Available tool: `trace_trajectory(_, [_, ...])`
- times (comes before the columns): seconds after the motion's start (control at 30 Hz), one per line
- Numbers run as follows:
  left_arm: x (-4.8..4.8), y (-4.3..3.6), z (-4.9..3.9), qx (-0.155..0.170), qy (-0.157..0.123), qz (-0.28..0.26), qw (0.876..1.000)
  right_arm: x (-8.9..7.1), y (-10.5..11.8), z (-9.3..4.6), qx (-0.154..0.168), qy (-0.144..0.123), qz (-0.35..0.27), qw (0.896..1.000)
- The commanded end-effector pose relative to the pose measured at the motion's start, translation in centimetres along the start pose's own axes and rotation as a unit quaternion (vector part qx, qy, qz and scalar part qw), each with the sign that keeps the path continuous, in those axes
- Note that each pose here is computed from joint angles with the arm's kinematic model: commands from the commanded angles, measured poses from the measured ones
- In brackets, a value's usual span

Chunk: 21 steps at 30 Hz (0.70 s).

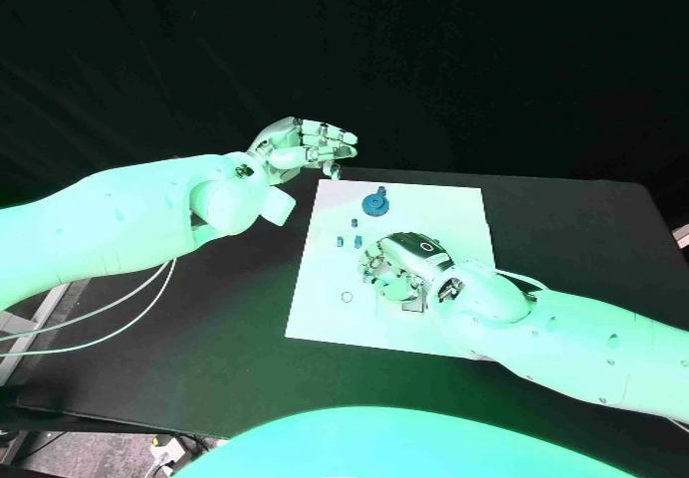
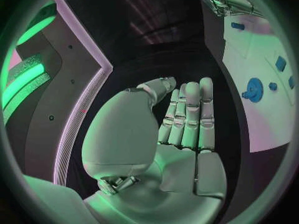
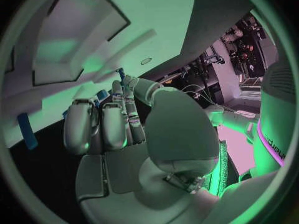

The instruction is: Assemble the parts on the task board

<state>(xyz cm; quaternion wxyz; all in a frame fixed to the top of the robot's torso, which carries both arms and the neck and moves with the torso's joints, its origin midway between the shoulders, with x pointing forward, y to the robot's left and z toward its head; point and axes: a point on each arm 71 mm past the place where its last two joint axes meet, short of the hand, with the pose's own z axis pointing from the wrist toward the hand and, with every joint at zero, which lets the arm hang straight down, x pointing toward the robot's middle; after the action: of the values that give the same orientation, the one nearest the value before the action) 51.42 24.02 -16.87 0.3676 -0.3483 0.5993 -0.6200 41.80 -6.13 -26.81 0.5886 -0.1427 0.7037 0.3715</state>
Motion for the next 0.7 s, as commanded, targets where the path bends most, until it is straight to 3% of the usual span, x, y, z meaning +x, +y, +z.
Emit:
trace_trajectory(0.03, [0.17,-0.06,0.09,0.001,0.003,-0.002,1.0,0.13,-0.02,0.04,0.001,0.003,-0.003,1.0])
trace_trajectory(0.7, [0.21,-0.06,0.09,0.001,0.004,-0.003,1.0,0.72,-0.09,0.28,0.007,0.019,-0.02,1.0])
